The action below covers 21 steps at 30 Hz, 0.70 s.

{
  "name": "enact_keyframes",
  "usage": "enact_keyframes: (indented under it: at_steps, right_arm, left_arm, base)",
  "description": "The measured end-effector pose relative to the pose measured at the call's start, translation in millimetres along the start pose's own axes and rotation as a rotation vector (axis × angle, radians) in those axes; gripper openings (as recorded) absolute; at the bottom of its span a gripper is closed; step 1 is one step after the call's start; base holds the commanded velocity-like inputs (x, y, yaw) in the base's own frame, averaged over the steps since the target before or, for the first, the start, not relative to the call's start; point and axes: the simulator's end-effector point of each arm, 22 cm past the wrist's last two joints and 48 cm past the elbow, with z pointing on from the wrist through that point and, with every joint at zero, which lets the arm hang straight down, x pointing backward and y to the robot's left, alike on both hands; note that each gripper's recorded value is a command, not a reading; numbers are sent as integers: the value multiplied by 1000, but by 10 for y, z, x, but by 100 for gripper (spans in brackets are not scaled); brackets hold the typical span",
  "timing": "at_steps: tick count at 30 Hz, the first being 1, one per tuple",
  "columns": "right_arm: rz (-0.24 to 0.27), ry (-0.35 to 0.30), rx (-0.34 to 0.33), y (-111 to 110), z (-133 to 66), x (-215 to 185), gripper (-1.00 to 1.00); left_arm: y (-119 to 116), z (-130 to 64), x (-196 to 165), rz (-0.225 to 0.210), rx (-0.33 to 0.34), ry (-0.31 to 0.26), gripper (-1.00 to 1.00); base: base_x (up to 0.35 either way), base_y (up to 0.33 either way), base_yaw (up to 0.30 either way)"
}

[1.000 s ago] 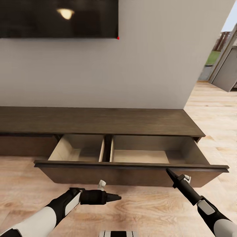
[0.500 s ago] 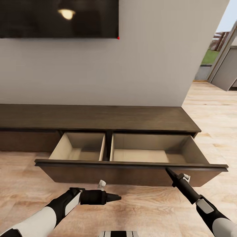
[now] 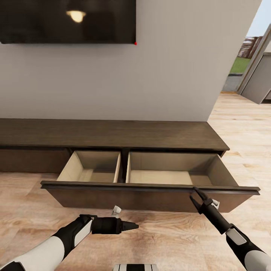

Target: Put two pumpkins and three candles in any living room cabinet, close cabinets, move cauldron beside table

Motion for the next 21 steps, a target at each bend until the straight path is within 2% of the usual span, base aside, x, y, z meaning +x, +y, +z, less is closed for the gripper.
enact_keyframes:
  at_steps: [8, 21]
  right_arm:
    - [0, -1, 4, -9, 0, -2, 100]
    - [-1, -1, 9, -21, 1, -2, 100]
  left_arm:
    - [1, 0, 0, 0, 0, 0, 100]
    - [5, 0, 1, -1, -1, 0, 100]
  base:
    - [-24, 0, 0]
    - [-240, 0, 0]
